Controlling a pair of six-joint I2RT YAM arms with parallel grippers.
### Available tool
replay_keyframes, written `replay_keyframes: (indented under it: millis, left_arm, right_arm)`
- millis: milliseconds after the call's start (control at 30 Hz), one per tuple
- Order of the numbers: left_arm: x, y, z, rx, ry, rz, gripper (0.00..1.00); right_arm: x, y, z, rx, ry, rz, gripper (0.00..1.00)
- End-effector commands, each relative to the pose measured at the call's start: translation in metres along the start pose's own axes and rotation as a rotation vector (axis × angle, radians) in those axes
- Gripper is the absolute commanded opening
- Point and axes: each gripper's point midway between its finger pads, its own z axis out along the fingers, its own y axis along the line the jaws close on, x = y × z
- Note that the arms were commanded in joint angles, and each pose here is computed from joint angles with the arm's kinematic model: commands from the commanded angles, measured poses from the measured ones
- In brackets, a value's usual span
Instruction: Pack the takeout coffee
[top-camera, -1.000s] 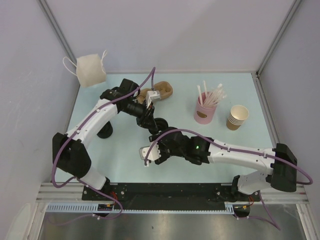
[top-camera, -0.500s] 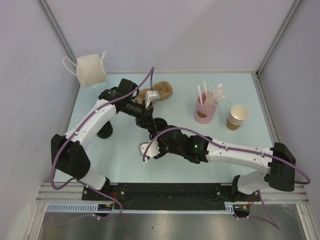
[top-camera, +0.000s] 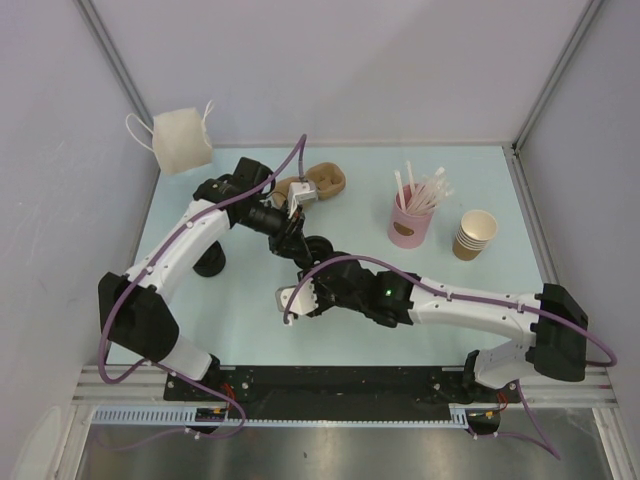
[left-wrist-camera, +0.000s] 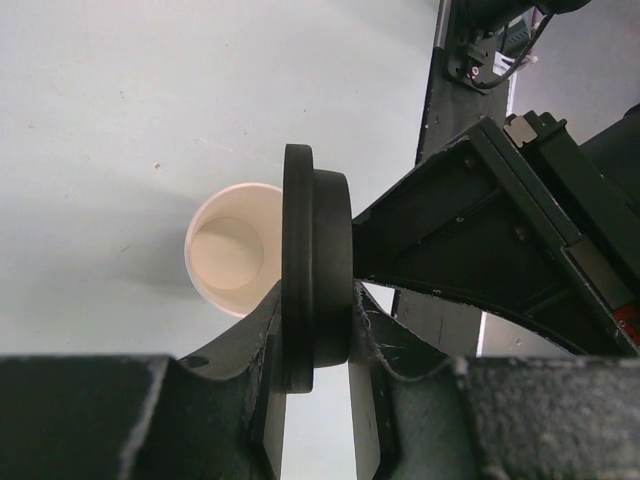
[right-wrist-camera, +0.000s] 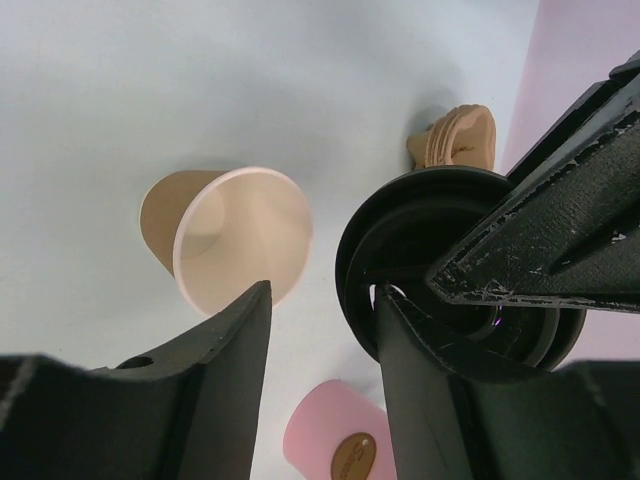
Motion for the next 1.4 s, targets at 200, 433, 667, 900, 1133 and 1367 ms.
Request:
replay_keyframes:
  millis: [200,433,667,900,1133,1367]
  left_arm:
    - [-0.013,-0.032,-0.011,0.089,-0.058,0.047,0.01]
    - [-0.011,-0.034,-0.012,0.093,-0.054,0.047,0.01]
    - [-0.013,-0.035,-0.011,0.105,-0.055,0.042,0.01]
    - [-0.013,-0.037,-0.012,0.109,-0.061,0.045,0.01]
    - [-0.013,-0.038,-0.012,0.116,-0.064,0.051,0.01]
    - [-0.013,-0.04,-0.013,0.115,-0.065,0.059,0.06]
  right_arm:
    - [0.0,0.001,0.003,-0.019,0.006,-0.091,0.53]
    - [-0.002,0.012,-0.012,-0.135,-0.106,-0.03,0.6]
    - [0.003,0.0,-0.018,-0.114,-0.128,0.012,0.59]
    - [0.0,0.0,-0.009,-0.093,-0.108,0.001,0.52]
    - [-0.001,-0.008,0.002,-0.02,-0.057,-0.03,0.47]
    - [-0.002,-0.007,0.007,0.003,-0.026,-0.059,0.23]
